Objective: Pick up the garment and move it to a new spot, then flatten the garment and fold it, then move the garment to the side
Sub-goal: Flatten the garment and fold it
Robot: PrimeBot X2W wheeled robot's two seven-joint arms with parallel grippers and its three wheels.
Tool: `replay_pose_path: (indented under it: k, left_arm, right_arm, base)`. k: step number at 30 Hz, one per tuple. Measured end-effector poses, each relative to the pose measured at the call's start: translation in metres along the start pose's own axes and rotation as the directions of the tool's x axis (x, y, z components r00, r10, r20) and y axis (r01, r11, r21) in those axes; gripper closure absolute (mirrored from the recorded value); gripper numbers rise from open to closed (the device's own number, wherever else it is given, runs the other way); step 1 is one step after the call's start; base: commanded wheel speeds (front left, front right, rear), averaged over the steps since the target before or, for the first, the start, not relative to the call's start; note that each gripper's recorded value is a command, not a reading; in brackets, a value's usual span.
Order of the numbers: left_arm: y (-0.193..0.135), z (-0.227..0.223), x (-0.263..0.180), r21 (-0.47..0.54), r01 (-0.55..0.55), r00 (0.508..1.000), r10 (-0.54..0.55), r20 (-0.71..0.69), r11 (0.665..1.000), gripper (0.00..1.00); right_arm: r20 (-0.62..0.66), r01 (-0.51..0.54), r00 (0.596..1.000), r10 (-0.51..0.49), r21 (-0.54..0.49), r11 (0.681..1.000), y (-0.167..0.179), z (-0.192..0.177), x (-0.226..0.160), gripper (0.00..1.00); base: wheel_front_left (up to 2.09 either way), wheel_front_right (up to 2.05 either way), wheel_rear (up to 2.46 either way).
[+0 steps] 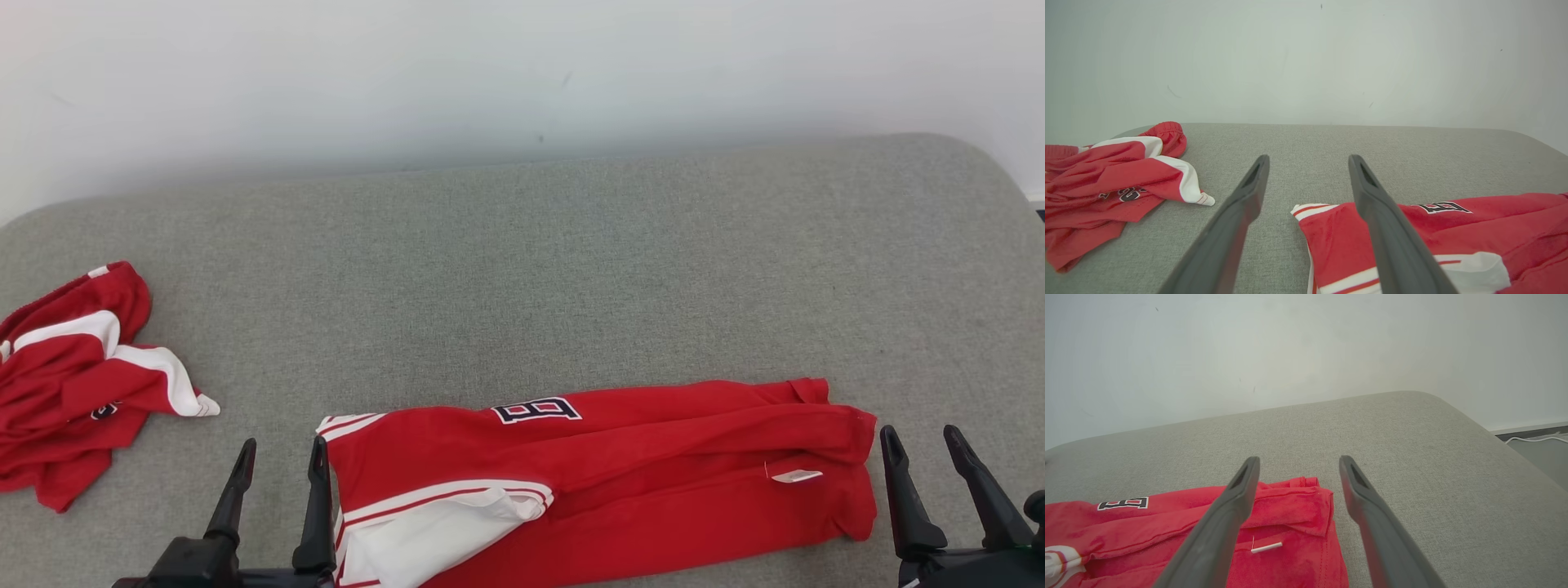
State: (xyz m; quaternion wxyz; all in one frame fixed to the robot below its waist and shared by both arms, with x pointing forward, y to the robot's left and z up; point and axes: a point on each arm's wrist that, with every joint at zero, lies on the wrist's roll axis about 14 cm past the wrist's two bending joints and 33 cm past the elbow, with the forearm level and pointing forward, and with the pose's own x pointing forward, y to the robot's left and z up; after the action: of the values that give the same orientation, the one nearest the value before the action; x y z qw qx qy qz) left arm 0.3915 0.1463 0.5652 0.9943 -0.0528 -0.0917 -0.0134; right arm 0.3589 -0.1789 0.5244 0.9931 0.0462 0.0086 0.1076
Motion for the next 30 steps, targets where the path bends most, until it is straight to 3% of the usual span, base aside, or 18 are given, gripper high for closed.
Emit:
replay_pose_path:
  k: [14, 30]
  left_arm:
    - [0.003, 0.0, 0.0, 0.007, -0.005, 1.0, 0.005, 0.0, 1.0, 0.0]
    - [-0.01, -0.024, 0.02, -0.003, 0.038, 0.998, -0.038, -0.048, 0.999, 0.0]
  right_arm:
    - [-0.019, 0.0, 1.0, 0.0, 0.004, 1.0, -0.002, -0.005, 0.005, 0.0]
    - [-0.169, 0.065, 0.984, -0.059, 0.032, 0.997, -0.047, -0.062, 0.056, 0.0]
  base:
    - [0.0, 0.0, 0.0]
    - [0.0, 0.0, 0.0]
